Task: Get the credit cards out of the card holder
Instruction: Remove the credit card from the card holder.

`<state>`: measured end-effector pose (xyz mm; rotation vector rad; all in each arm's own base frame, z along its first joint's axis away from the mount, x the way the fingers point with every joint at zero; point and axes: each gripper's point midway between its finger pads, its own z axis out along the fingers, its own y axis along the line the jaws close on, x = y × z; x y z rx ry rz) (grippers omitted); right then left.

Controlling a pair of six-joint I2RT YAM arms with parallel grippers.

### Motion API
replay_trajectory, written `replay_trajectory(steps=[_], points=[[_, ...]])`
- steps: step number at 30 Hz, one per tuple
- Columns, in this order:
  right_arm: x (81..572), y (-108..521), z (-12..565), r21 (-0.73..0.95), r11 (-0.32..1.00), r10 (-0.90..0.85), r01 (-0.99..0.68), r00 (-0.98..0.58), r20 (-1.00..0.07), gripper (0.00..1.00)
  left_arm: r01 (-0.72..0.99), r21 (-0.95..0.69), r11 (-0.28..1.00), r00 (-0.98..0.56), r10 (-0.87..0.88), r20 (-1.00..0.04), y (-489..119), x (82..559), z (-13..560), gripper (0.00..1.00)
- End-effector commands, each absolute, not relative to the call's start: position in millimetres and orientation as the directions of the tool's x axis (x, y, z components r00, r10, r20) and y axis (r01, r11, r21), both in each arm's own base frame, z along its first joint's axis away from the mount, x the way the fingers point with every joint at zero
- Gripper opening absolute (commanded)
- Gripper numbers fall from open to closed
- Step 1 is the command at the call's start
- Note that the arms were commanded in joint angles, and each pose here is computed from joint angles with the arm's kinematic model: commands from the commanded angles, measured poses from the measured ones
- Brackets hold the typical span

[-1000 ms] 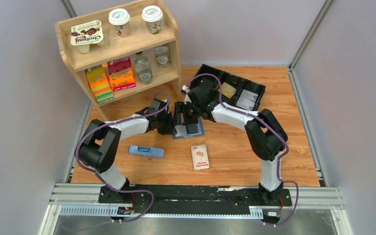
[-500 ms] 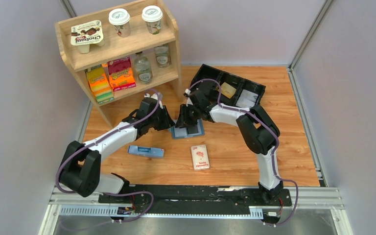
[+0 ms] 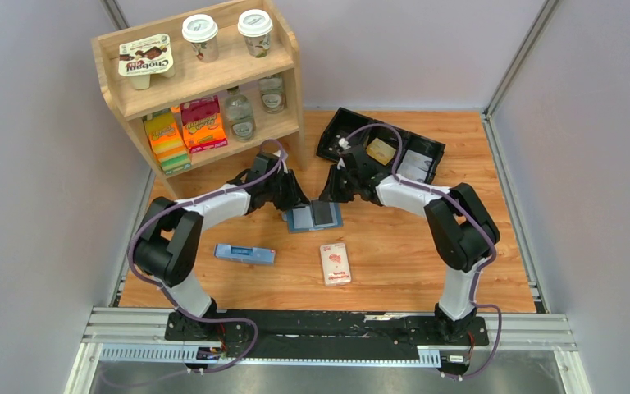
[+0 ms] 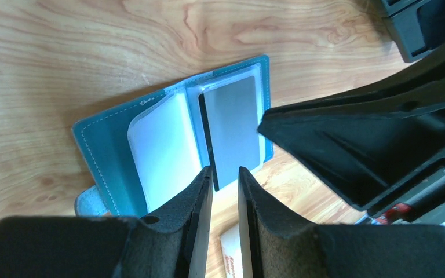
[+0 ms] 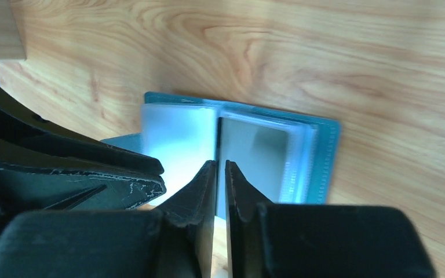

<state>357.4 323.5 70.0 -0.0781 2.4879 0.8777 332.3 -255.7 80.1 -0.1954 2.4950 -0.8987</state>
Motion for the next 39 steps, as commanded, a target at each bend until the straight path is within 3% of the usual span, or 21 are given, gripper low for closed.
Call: replay_trajectory(steps=[1, 11, 24, 32, 39], points=[[367, 307, 76, 0.548, 0.808, 0.13, -0.217, -0.84, -0.526, 0.17, 0.026, -0.685, 0.728, -0.896, -0.287, -0.339, -273, 336, 83, 0.31], [359, 304, 55, 0.536, 0.815, 0.089, -0.221, -0.865, -0.493, 0.28, -0.038, -0.641, 0.766, -0.92, -0.277, -0.276, -265, 325, 40, 0.36], [344, 308, 39, 0.57, 0.792, 0.063, -0.221, -0.898, -0.435, 0.29, -0.059, -0.728, 0.683, -0.914, -0.331, -0.236, -274, 327, 37, 0.42], [340, 308, 36, 0.579, 0.787, 0.066, -0.213, -0.904, -0.422, 0.29, -0.033, -0.767, 0.641, -0.897, -0.358, -0.261, -278, 332, 52, 0.4], [339, 306, 27, 0.573, 0.795, 0.064, -0.201, -0.911, -0.408, 0.29, -0.006, -0.812, 0.584, -0.869, -0.405, -0.284, -278, 334, 71, 0.31]])
